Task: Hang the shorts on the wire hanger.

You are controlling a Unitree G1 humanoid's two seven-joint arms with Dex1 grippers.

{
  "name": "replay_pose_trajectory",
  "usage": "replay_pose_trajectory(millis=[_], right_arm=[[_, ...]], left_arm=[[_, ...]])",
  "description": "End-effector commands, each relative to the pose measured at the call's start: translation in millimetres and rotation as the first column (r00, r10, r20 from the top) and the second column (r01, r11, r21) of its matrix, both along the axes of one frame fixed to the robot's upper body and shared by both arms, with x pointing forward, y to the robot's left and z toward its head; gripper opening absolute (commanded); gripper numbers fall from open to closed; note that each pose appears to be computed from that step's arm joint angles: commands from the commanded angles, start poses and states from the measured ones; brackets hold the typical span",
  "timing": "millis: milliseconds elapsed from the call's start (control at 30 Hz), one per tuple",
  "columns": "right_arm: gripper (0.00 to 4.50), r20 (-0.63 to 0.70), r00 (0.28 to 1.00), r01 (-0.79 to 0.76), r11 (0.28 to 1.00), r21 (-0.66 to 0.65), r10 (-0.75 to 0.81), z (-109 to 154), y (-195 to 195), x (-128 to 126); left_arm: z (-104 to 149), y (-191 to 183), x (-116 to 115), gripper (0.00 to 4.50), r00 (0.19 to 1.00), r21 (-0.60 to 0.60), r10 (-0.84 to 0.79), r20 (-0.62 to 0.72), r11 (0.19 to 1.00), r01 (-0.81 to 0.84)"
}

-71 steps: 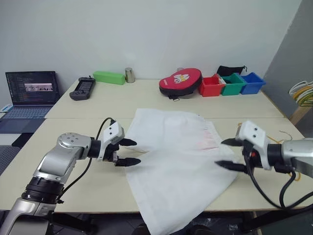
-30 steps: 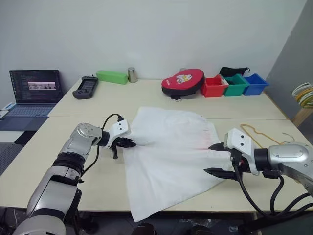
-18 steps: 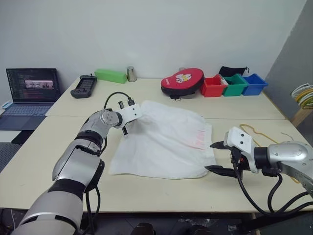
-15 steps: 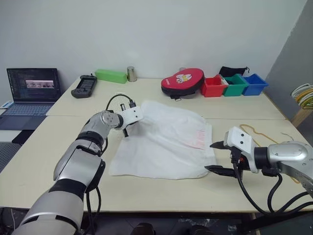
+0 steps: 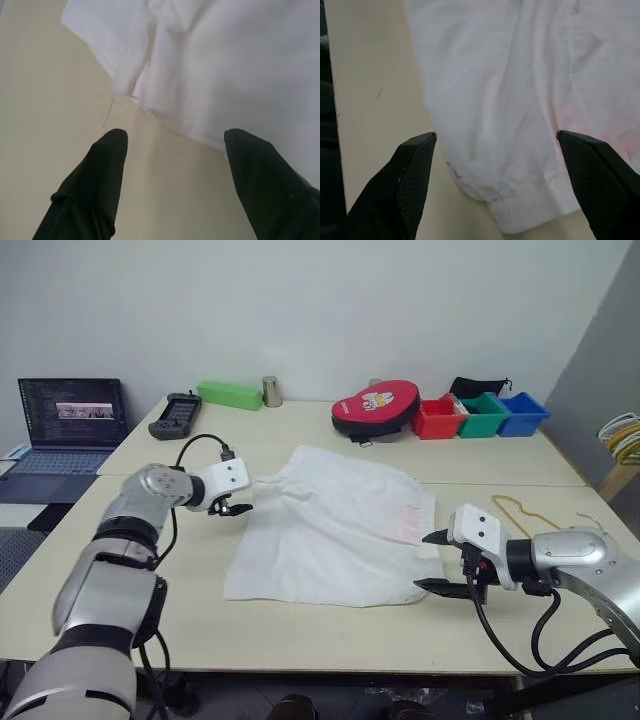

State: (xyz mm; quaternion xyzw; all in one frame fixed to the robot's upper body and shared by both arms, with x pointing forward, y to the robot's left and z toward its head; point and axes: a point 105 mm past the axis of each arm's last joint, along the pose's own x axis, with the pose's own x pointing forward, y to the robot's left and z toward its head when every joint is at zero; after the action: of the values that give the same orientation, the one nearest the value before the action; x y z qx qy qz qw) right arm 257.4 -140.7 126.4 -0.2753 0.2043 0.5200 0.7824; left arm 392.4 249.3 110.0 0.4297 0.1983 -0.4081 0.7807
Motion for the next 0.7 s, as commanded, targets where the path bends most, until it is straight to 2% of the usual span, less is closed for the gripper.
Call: replay_pose_trajectory(millis=[33, 133, 300, 533, 700], right_arm=[[4.08, 0.085, 0.994, -0.055, 0.992, -0.116, 0.065, -1, -13, 11], [4.08, 0.096, 0.990, -0.089, 0.979, -0.183, 0.108, -8, -23, 17], [4.08, 0.078, 0.976, -0.169, 0.938, -0.302, 0.201, -24, -37, 22], [4.08, 0.012, 0.967, -0.237, 0.914, -0.328, 0.255, -38, -40, 18], [4.08, 0.019, 0.967, -0.234, 0.917, -0.324, 0.254, -43, -35, 23]], left_arm=[[19, -13, -27, 3.19, 0.993, -0.171, -0.101, -0.067, 0.981, 0.089], [14, -22, -65, 3.19, 0.967, -0.256, -0.179, -0.180, 0.958, 0.130], [-14, -24, -106, 3.19, 0.946, -0.281, -0.183, -0.267, 0.954, 0.105], [-44, -33, -124, 3.19, 0.925, -0.267, -0.195, -0.325, 0.958, 0.108], [-60, -35, -106, 3.19, 0.954, -0.193, -0.163, -0.251, 0.974, 0.116]])
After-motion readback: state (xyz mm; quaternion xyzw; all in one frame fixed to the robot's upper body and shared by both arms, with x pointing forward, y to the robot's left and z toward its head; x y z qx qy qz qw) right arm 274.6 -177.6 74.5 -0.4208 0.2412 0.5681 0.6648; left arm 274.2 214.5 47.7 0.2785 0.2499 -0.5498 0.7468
